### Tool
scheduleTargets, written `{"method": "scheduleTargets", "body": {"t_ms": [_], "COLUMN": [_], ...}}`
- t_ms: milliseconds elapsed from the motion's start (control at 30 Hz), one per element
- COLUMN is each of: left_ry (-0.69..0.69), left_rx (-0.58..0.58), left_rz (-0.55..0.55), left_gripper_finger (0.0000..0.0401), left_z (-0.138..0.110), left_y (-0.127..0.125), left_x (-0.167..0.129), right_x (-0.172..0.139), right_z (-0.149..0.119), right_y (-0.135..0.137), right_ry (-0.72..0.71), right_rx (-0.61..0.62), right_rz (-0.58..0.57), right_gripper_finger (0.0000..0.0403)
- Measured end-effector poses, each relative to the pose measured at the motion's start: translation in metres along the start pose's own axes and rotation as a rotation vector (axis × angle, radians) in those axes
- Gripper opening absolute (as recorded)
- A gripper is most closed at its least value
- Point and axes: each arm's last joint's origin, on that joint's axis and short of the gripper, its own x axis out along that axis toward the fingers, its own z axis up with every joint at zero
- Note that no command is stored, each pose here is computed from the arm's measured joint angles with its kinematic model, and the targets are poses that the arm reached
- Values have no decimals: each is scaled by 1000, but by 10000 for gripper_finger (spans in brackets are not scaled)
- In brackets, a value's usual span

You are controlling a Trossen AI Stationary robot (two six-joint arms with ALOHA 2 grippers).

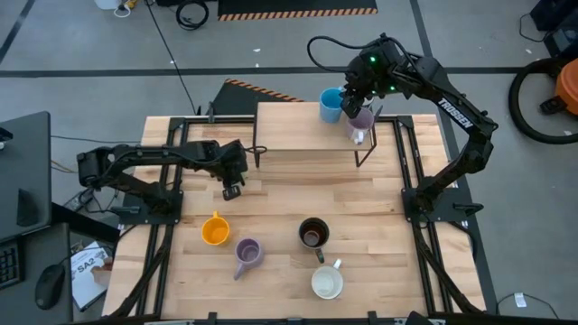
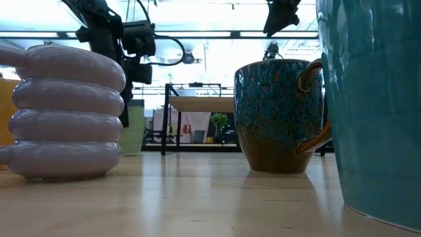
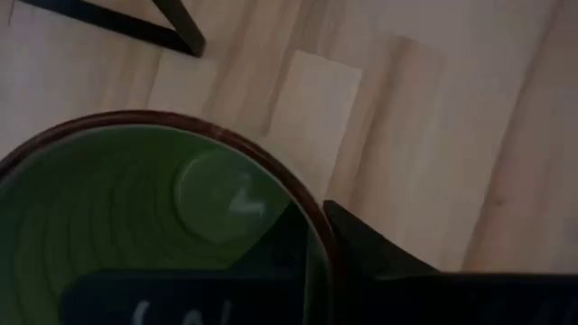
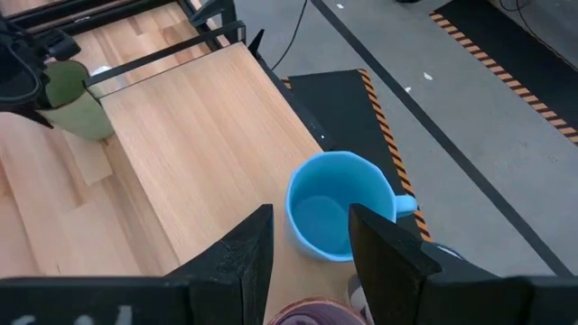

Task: Place coffee mugs
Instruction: Put the green mug on the shelf

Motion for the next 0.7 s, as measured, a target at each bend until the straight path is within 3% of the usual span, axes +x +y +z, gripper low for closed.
{"method": "scheduleTargets", "body": {"t_ms": [133,300,467,700], "left_ry": [48,55,-59,-62], "left_rx": [57,228,421,506], "left_rz": [-37,-12,50,192], "left_gripper_finger": [27,27,27,27], "left_z": [-4,6,36,69], "left_y": [2,16,30,54], "left_x": [-20,-78,-134,-164], "right_x": [0,0,0,0], "right_z": [1,1,4,4], "right_y": [0,0,0,1], "right_ry": [-11,-14,-39,-44], "right_rx": [-2,-2,-11,-4], "right_rz": [-1,-1,1,7], "right_gripper_finger": [151,151,151,151]}}
